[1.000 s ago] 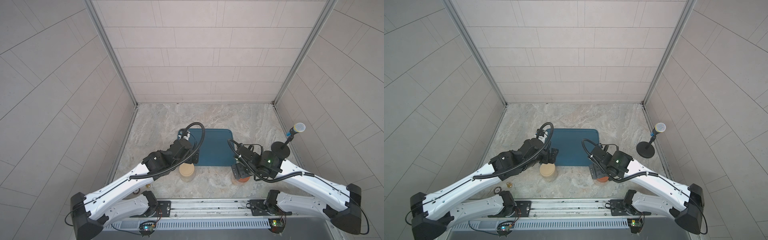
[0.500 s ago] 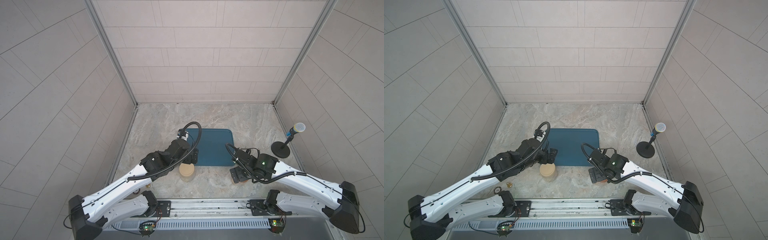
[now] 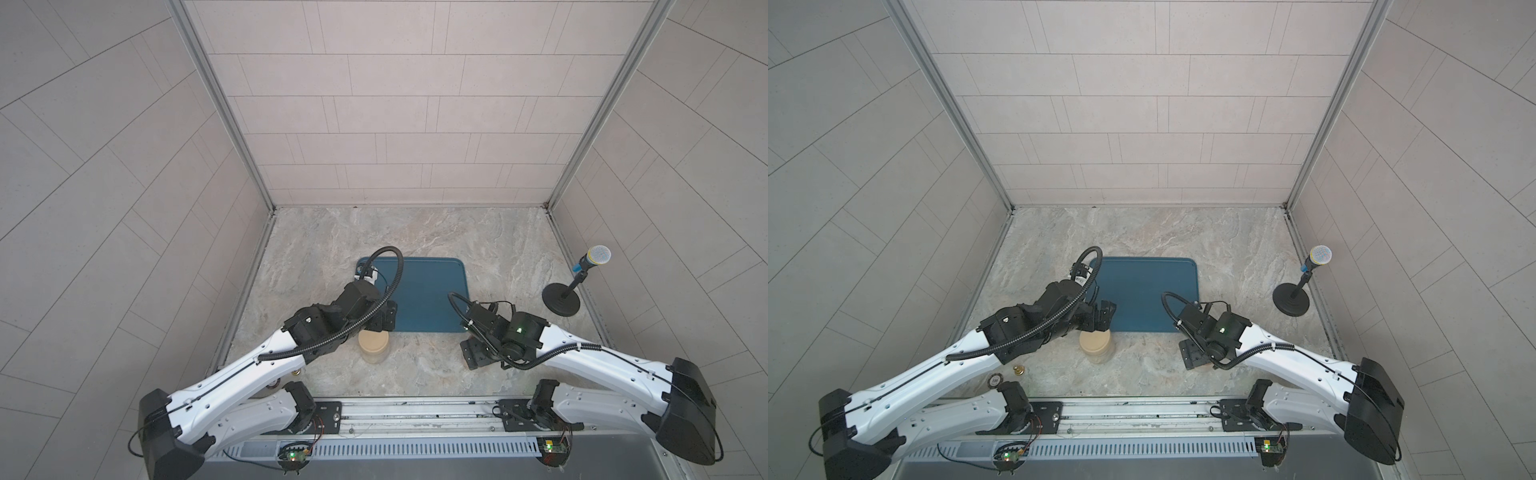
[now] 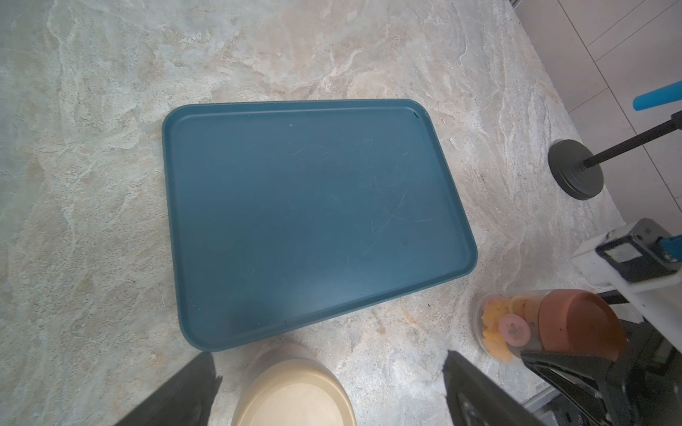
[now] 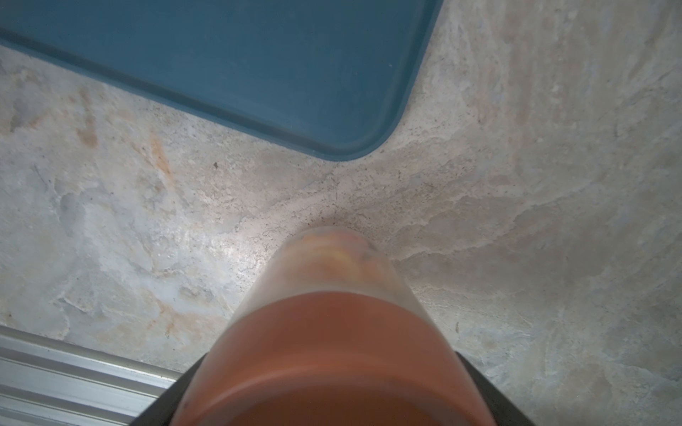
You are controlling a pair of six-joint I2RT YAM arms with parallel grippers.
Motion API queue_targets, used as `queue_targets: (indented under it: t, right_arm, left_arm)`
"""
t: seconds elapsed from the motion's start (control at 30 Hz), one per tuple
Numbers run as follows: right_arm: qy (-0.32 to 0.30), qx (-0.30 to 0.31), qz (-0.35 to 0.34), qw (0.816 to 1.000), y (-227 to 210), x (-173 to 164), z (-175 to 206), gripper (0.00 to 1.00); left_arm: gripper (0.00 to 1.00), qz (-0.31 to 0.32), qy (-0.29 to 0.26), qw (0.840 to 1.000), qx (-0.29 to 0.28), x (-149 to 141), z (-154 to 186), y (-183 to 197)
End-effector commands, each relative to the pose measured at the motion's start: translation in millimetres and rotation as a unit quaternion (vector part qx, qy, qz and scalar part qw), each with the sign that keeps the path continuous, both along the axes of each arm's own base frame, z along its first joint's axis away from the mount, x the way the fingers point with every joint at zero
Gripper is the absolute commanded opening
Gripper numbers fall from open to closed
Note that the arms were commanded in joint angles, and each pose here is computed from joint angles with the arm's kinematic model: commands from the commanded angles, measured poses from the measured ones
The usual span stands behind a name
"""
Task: Pour the cookies out of the jar
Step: Pick up the jar from the center of the board.
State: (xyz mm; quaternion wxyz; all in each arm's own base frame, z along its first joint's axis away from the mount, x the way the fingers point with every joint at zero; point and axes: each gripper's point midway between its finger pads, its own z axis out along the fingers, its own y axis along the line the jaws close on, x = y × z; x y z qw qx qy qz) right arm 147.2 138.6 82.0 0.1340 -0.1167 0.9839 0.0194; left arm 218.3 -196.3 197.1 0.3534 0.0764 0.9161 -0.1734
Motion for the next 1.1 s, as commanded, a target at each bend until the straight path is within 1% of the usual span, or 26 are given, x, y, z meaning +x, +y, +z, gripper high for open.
queue_targets:
  t: [0.0,0.07,0.13,0.2,0.33,0.5,0.7,0.8,0.87,0.93,0.97,1.07]
  right_arm:
    - [-0.004,-0.001,-0.008,1.0,-2,1,1,0.66]
    - [-0.004,0.007,-0.01,1.0,-1,0,4,0.46]
    - [-0.007,0.01,-0.017,1.0,-1,0,8,0.21]
    - [-0.008,0.016,-0.022,1.0,-1,0,13,0.0]
    - [-0.02,0.041,-0.024,0.999,4,2,36,0.0]
    - [-0.062,0.096,-0.021,0.993,16,12,88,0.0]
    - [-0.107,0.138,-0.019,0.984,22,33,146,0.0]
    - [-0.13,0.151,-0.036,0.979,17,50,169,0.0]
    - [-0.13,0.164,-0.057,0.976,12,62,178,0.0]
    - [-0.119,0.186,-0.064,0.973,15,72,184,0.0]
    - [-0.117,0.195,-0.068,0.971,17,76,188,0.0]
    - [-0.112,0.233,-0.067,0.964,31,84,200,0.0]
  left_arm:
    - [1.0,0.005,-0.003,1.0,-0.01,0,3,2]
    - [1.0,0.004,-0.002,1.0,-0.01,-1,3,3]
    - [1.0,0.007,-0.002,1.0,-0.008,-1,1,5]
    - [1.0,0.011,-0.002,1.0,-0.005,-1,2,7]
    - [1.0,0.011,-0.003,1.0,0.0,1,6,7]
    - [1.0,0.01,-0.011,1.0,-0.004,6,18,4]
    - [1.0,-0.011,-0.029,0.999,-0.035,15,42,-4]
    - [0.99,-0.017,-0.038,0.998,-0.048,25,51,-6]
    - [0.99,-0.025,-0.037,0.997,-0.069,32,55,-9]
    - [0.98,-0.04,-0.036,0.993,-0.102,37,59,-16]
    - [0.97,-0.051,-0.043,0.99,-0.121,39,63,-21]
    - [0.97,-0.067,-0.078,0.98,-0.173,42,72,-32]
